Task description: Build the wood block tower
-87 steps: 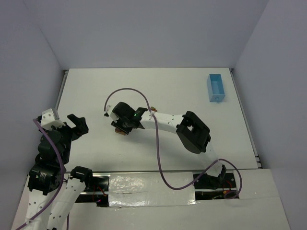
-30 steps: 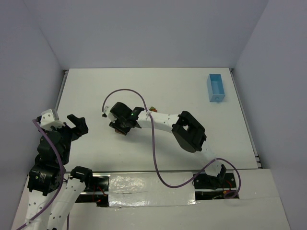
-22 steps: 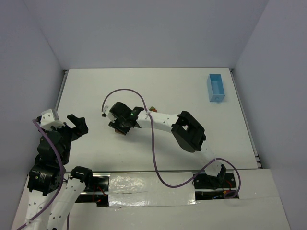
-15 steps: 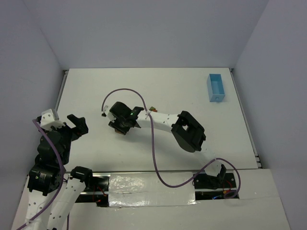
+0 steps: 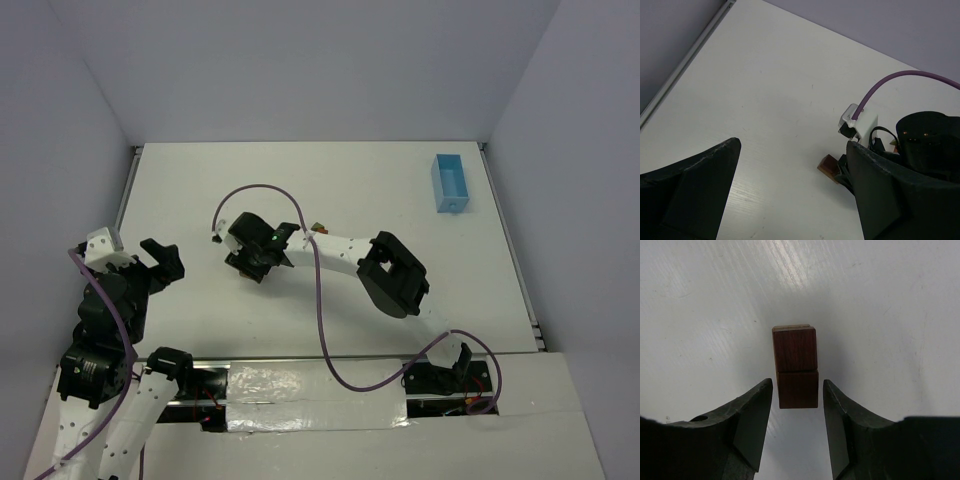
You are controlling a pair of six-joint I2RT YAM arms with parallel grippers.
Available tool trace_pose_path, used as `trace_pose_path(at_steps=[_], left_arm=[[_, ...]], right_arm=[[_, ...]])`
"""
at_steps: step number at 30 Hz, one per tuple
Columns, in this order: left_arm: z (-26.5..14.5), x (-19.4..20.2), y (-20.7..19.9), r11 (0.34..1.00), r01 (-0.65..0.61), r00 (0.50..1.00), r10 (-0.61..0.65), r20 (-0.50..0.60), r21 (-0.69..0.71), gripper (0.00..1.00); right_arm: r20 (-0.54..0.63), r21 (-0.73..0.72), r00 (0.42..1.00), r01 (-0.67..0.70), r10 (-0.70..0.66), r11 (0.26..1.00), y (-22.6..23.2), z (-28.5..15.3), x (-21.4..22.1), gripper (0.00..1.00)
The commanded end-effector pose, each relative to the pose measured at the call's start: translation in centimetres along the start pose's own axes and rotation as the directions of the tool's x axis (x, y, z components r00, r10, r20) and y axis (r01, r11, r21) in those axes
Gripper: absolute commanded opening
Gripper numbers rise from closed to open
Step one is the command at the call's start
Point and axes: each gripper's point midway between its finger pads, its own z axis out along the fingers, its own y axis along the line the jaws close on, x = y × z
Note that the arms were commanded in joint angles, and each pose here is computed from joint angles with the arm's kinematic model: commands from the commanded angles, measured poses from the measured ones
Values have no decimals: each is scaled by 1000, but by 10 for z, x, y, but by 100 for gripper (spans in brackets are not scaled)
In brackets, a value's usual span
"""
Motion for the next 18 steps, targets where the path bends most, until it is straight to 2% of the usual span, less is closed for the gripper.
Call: trace_pose_path(at_steps=[1,5,7,12,13,18], left_arm=[[-1,-12,-7,999,7,999,-8,48,34,100],[-1,-12,-7,999,5,999,-6,47,33,100],[0,-11,-7,999,3,999,-4,42,33,100],[1,-11,-8,999,1,999,-2,39,36,99],[1,-11,-8,999,1,999,-2,39,36,99],[1,-11,-7,999,2,999,-3,39,33,99]], right_arm=[[48,15,999,-13,12,1000,-4,-8,-16,53],[49,21,999,-22,21,1000,-9,-13,-16,54],[72,20,997,-29,28,999,-12,-21,-22,61],[143,12,989,-49,46,999,-17,-46,-32,90],[165,12,985,-55,52,998,-17,-58,-34,100],[281,37,950,-151,135,988,-28,-97,-45,100]])
